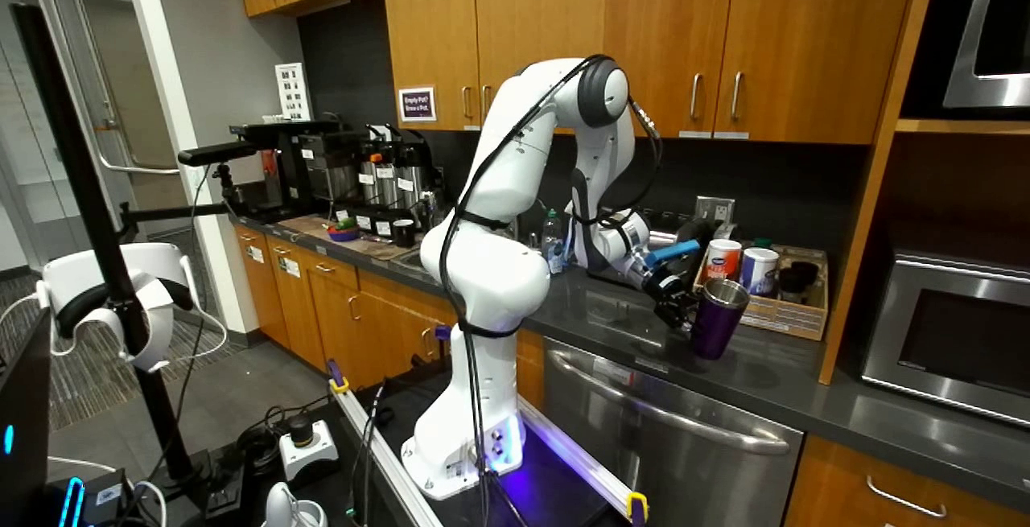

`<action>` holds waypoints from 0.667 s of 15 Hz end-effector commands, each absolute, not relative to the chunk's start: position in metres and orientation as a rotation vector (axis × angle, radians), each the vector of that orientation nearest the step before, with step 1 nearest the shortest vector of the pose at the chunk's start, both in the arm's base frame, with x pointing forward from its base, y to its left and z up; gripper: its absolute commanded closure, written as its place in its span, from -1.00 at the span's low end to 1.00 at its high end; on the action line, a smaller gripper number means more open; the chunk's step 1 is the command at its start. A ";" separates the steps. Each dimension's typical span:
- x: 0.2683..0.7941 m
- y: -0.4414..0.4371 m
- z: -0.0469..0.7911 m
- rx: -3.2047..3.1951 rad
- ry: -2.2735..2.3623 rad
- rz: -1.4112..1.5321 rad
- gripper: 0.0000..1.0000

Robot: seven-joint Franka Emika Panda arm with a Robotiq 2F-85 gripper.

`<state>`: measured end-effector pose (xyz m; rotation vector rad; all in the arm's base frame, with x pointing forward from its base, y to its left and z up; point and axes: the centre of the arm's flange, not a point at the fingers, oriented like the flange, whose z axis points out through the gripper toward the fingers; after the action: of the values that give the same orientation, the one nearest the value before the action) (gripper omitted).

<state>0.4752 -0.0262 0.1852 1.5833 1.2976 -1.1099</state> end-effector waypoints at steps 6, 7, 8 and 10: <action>0.500 -0.033 0.163 1.567 1.259 -1.145 -0.15; 0.502 -0.034 0.157 1.565 1.261 -1.157 -0.15; 0.504 -0.036 0.152 1.562 1.253 -1.170 -0.15; 0.506 -0.039 0.143 1.560 1.245 -1.192 -0.15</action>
<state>0.4946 -0.0334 0.1547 1.5839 1.2828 -1.1601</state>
